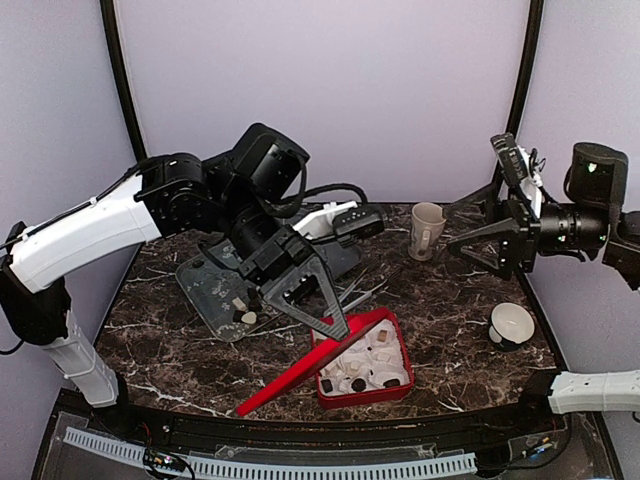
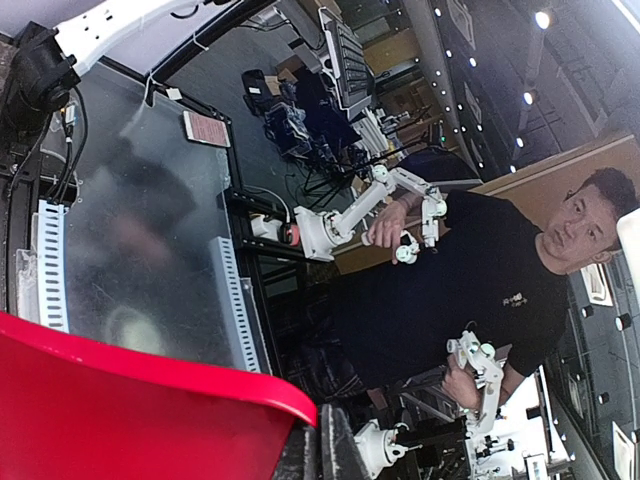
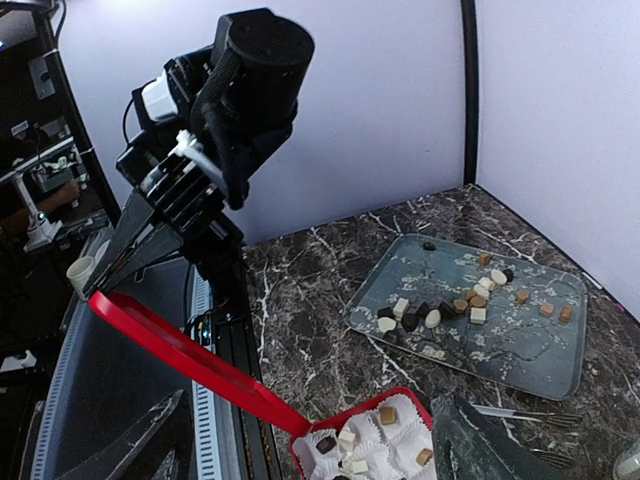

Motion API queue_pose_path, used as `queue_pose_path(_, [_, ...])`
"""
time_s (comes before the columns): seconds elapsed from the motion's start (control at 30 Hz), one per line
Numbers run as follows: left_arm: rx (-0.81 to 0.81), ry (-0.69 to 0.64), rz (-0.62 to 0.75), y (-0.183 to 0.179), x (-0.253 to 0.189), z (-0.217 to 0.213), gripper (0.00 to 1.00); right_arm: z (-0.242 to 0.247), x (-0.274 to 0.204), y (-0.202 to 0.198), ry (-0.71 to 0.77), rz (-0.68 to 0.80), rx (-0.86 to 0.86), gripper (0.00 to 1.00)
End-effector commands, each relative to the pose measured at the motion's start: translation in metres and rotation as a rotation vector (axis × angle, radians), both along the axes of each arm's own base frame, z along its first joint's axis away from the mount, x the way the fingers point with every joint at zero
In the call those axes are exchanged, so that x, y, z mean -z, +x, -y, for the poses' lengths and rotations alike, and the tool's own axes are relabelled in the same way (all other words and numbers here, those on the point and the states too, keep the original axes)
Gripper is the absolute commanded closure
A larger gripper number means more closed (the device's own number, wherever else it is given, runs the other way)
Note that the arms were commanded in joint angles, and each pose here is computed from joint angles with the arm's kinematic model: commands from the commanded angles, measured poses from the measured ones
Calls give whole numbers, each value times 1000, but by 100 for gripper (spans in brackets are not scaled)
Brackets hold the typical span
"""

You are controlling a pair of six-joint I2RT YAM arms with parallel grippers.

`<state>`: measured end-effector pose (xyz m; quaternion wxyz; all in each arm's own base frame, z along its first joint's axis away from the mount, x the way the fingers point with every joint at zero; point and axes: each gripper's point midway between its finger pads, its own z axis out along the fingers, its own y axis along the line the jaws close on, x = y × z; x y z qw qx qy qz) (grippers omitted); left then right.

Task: Pack the chocolate

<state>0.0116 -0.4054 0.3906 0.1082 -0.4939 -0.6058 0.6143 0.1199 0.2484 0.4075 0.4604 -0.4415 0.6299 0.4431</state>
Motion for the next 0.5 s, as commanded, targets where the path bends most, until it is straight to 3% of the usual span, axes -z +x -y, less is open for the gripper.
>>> queue_pose_path(0.0, [49, -41, -36, -5, -12, -1, 100, -18, 20, -10, -109, 55, -57, 16])
queue_pose_path(0.47, [77, -14, -80, -7, -9, 3, 100, -86, 66, -65, -350, 276, -296, 13])
